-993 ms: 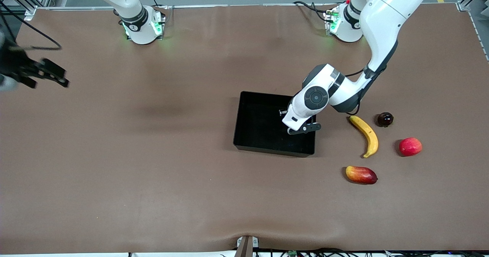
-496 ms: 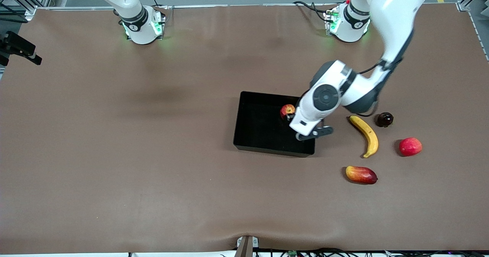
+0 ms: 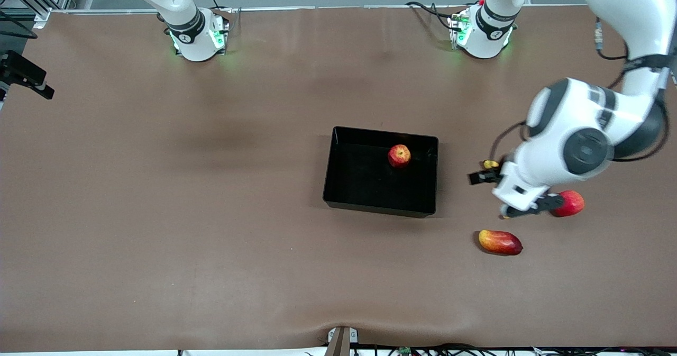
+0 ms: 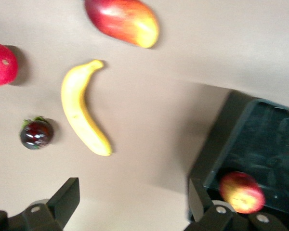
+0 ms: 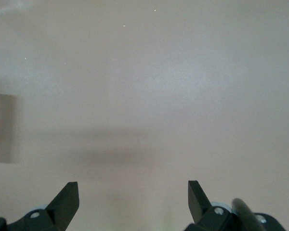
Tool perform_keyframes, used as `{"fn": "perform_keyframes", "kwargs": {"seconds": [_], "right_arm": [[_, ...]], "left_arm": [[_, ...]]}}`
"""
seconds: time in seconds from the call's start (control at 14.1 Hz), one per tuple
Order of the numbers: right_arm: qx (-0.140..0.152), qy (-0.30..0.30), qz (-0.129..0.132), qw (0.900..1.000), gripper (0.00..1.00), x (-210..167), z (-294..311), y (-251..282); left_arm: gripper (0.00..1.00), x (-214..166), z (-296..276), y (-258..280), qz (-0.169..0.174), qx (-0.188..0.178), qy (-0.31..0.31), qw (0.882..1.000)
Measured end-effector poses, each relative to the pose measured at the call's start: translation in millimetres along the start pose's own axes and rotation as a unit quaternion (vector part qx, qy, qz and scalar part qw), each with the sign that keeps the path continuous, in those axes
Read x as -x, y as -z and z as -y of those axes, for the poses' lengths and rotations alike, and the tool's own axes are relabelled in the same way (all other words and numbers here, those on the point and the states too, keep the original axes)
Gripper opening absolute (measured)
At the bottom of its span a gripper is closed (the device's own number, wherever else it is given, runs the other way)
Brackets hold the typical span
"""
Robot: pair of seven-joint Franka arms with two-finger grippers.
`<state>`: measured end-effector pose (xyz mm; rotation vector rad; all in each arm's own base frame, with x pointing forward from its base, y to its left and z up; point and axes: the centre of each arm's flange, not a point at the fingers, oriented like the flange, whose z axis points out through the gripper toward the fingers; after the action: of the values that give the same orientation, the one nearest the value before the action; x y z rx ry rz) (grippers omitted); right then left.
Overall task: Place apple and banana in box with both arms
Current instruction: 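Move the left gripper to the yellow banana and grasp it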
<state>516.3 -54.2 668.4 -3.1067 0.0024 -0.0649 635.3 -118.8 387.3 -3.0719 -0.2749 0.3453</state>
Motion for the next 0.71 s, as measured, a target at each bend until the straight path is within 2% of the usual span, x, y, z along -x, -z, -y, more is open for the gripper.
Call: {"fn": "perform_keyframes", "kwargs": {"seconds": [0.21,0.57,0.64,0.71], "right_arm": [[0.001,-0.004,0.003,1.000,1.00,-1.5,-3.9,-2.7],[0.005,0.001,0.002,1.000,1.00,-1.7,4.6,-1.5],[0.006,-0.002,0.002,1.000,1.00,-1.4,2.3,-1.4],[0.008,-0.005,0.002,1.000,1.00,-1.2,0.0,-1.2]], "left_arm": [[1.00,-21.2,55.2,-43.1,0.004,0.011,-0.008,1.000],[0.97,-21.1,91.1,-135.2,-0.048,-0.021,-0.037,0.998],[0.91,-19.2,96.1,-150.2,-0.056,-0.022,-0.044,0.997],[0.90,-17.7,100.6,-162.6,-0.060,-0.021,-0.046,0.997]]}}
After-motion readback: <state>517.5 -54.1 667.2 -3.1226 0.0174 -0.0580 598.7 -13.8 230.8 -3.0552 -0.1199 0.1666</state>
